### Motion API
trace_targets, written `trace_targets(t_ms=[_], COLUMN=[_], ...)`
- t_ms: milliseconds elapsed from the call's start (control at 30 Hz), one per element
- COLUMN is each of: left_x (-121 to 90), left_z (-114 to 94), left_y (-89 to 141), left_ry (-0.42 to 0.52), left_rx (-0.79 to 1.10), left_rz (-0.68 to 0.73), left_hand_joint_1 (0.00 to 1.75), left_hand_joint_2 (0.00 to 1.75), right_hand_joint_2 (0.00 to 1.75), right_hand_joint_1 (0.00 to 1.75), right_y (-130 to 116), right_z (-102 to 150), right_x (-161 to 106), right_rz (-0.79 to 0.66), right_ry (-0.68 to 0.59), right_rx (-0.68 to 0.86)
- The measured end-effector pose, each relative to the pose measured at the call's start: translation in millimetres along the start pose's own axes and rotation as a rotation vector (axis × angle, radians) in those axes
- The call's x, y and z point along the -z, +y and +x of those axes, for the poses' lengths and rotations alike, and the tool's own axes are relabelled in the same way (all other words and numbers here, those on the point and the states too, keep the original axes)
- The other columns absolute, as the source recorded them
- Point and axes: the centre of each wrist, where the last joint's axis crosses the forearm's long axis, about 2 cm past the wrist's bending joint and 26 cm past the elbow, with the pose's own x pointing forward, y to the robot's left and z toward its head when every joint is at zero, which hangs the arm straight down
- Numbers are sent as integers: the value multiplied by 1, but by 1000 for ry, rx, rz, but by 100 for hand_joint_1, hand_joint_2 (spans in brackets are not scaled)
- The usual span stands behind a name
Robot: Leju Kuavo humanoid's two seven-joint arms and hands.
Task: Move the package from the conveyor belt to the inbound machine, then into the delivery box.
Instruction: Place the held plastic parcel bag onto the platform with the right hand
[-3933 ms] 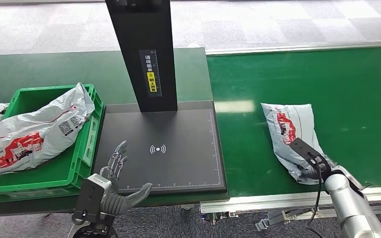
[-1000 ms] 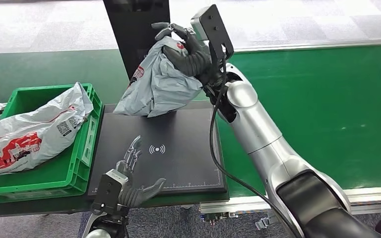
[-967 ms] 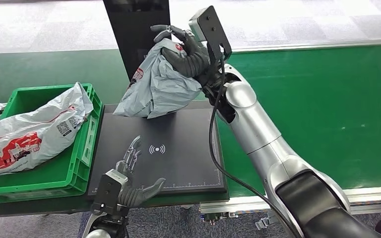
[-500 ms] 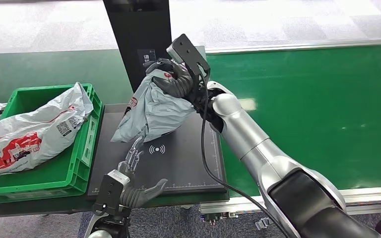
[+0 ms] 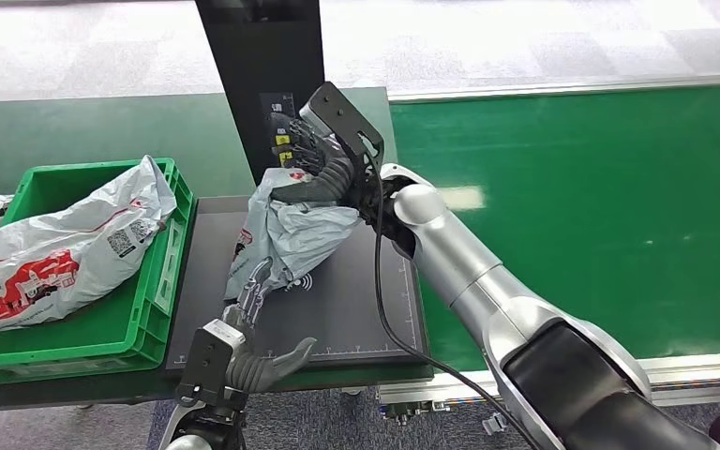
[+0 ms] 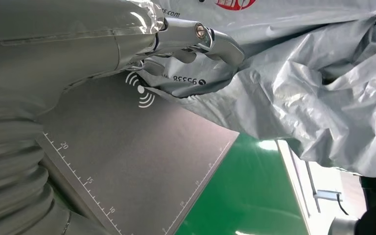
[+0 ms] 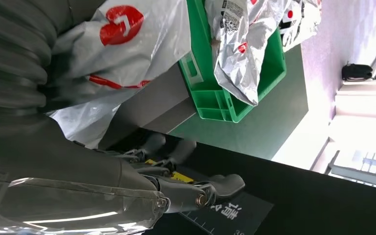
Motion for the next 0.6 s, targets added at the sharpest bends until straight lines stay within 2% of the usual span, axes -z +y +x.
trace_targets(t_ms=[167, 300, 433, 600], left_x=[-2, -5, -9, -16], left_z=[-1, -3, -5, -9], left_y=[0, 0, 0, 2], left_ry=[5, 14, 25, 37], left_rx=[0, 2, 5, 15], left_rz=[2, 6, 13, 32], left_hand_joint_1=[0, 0, 0, 0], left_hand_joint_2=[175, 175, 175, 175], right_hand_joint_2=[175, 175, 175, 175], right_hand_joint_1=[0, 0, 0, 0], right_y=[-11, -25, -31, -23], right_z=[5, 2, -12, -44], right_x=[-6, -20, -41, -81], right_rz=[19, 24, 11, -19], right_ry=[-65, -144, -213, -293], right_rx=[31, 69, 90, 120])
